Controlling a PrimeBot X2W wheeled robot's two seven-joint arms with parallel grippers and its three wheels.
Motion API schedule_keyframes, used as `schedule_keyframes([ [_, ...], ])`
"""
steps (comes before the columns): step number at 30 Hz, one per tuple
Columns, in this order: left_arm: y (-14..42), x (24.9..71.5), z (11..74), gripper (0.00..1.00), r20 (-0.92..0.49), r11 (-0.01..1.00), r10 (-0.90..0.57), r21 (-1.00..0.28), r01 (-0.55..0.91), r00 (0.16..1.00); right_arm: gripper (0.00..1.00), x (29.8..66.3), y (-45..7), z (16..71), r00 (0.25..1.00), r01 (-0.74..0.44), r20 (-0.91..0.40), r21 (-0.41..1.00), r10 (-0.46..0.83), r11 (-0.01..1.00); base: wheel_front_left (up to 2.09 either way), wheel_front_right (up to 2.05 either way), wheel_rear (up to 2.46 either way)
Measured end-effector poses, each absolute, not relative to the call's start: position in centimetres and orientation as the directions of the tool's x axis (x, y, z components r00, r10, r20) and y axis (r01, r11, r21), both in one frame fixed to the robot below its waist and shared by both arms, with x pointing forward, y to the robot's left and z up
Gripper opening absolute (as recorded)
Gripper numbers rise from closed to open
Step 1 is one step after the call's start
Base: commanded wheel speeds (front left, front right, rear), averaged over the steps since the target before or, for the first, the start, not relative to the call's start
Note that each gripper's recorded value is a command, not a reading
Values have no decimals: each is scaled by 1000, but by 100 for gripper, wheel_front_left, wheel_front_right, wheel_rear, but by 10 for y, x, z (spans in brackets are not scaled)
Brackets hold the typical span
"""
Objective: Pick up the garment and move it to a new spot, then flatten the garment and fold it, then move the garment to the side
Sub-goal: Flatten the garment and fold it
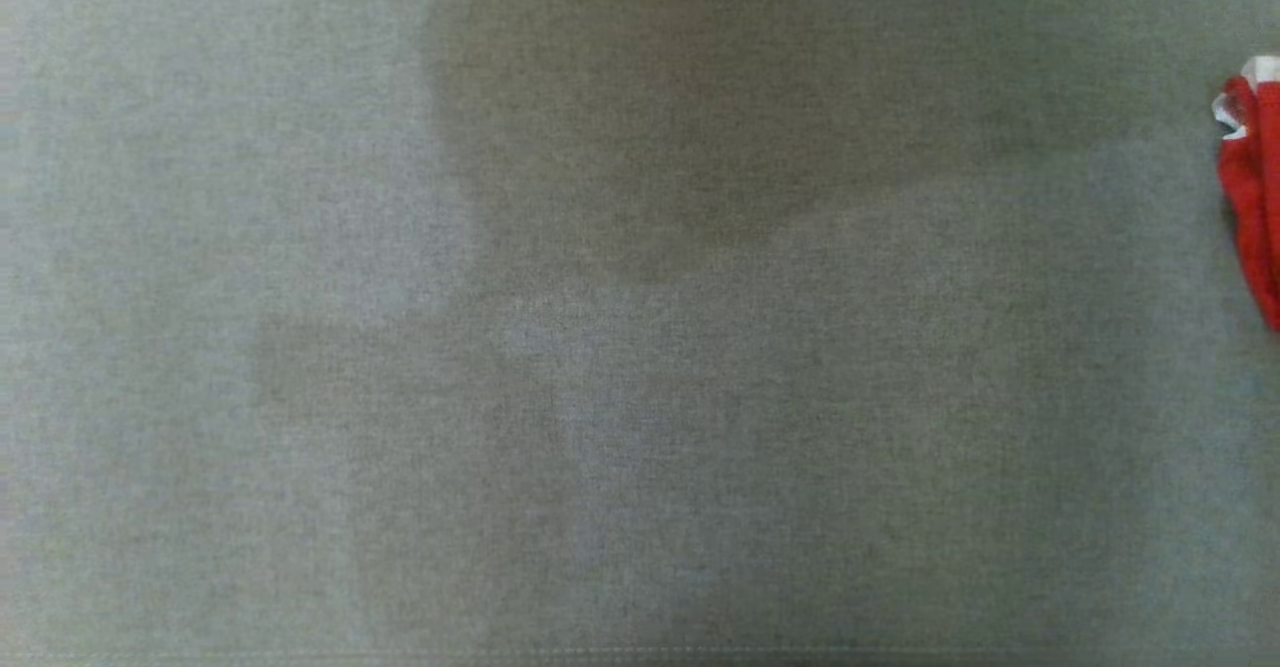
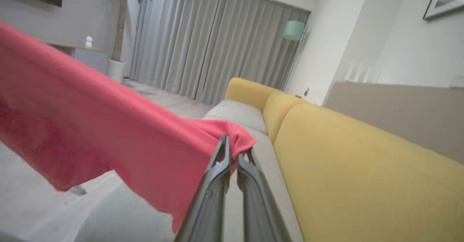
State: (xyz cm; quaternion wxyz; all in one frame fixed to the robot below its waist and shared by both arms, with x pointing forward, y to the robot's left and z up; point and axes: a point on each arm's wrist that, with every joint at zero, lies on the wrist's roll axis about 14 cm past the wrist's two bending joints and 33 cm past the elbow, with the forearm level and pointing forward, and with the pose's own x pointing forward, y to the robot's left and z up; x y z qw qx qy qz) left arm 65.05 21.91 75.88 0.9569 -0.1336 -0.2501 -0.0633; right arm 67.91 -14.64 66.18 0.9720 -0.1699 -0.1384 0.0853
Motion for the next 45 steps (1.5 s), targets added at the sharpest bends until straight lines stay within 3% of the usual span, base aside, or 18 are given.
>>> schedule_keyframes([
  [5, 193, 633, 664, 0, 296, 957, -160, -189, 222, 942, 0, 655, -159, 572, 981, -178, 18, -343, 195, 922, 0, 0, 0],
  [9, 195, 592, 574, 0, 95, 960, -191, -188, 206, 977, 0, 619, -159, 504, 964, -251, -174, -332, 203, 909, 0, 0, 0],
  [15, 195, 511, 482, 0, -149, 959, -247, -179, 220, 957, 0, 573, -158, 468, 930, -307, -302, -321, 211, 896, 0, 0, 0],
  [29, 187, 404, 466, 0, -275, 923, -386, -110, 370, 881, 0, 477, -160, 426, 827, -388, -531, -300, 185, 872, 0, 0, 0],
  [40, 165, 325, 456, 0, -414, 875, -479, -149, 461, 774, 0, 400, -166, 401, 687, -434, -688, -130, 233, 892, 0, 0, 0],
  [45, 160, 302, 447, 0, -468, 864, -495, -178, 471, 732, 0, 382, -171, 400, 620, -459, -736, -60, 272, 886, 0, 0, 0],
])
